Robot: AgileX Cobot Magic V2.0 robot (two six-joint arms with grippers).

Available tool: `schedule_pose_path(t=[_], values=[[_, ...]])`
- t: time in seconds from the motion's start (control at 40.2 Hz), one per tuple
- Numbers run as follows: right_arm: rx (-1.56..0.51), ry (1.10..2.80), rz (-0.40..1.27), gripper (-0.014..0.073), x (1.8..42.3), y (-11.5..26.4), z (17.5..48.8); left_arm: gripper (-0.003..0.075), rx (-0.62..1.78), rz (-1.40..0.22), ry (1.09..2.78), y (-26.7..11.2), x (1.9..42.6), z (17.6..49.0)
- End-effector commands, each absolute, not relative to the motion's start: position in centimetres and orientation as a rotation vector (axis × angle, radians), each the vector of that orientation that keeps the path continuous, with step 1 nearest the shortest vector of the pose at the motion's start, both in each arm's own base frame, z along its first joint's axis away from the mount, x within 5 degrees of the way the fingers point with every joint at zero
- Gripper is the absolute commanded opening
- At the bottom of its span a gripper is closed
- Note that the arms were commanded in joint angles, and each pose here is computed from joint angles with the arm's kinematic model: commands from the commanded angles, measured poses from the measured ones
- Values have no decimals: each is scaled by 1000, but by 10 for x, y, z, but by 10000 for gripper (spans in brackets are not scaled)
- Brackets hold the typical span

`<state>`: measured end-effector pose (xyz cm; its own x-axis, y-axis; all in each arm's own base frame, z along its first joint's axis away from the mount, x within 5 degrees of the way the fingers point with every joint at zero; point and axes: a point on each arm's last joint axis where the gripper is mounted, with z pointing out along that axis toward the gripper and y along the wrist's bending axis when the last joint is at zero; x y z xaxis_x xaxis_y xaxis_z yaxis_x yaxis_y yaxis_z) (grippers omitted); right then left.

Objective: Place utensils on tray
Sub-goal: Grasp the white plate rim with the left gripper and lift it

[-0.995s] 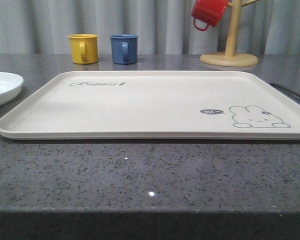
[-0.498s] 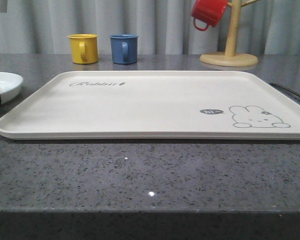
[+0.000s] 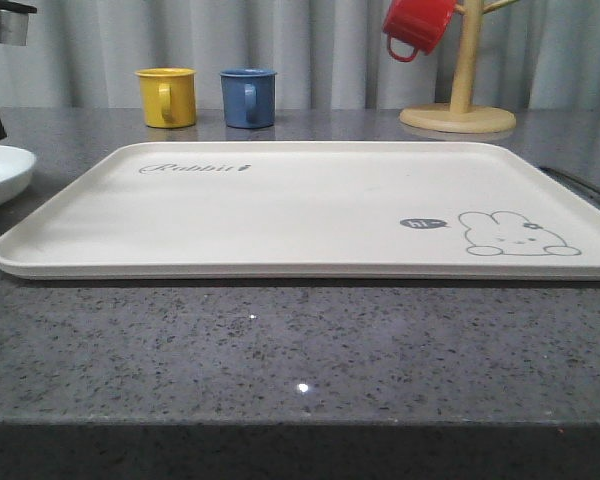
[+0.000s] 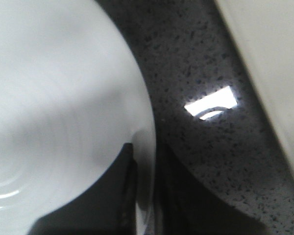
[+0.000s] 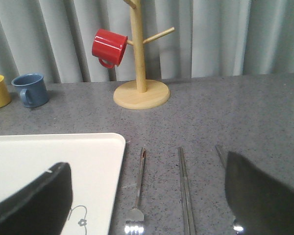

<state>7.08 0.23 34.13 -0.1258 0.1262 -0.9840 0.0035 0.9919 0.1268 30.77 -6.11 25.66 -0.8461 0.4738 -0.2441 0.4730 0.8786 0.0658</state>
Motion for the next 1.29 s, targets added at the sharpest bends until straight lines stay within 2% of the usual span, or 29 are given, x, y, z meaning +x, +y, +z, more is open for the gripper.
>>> schedule_pose_path(t=[0.0,0.124,0.324,0.448,0.747,0.871,1.045,1.269], values=[[102,1591,92,654,71,1,359,-18,702,5,2750,-62,306,274],[102,1591,92,654,71,1,359,-19,715,41,2743,-60,306,287],[102,1591,92,654,71,1,359,-19,748,62,2677,-70,301,327],[102,1591,92,654,71,1,359,-19,819,92,2636,-88,295,351],[102,1591,92,654,71,1,359,-19,1008,-12,2417,-160,271,394],[102,1591,92,654,71,1,359,-19,1111,-48,2366,-190,263,394],[102,1591,92,654,71,1,359,-18,1246,-73,2347,-228,258,376],[102,1591,92,654,71,1,359,-18,1295,-130,2398,-251,266,348]])
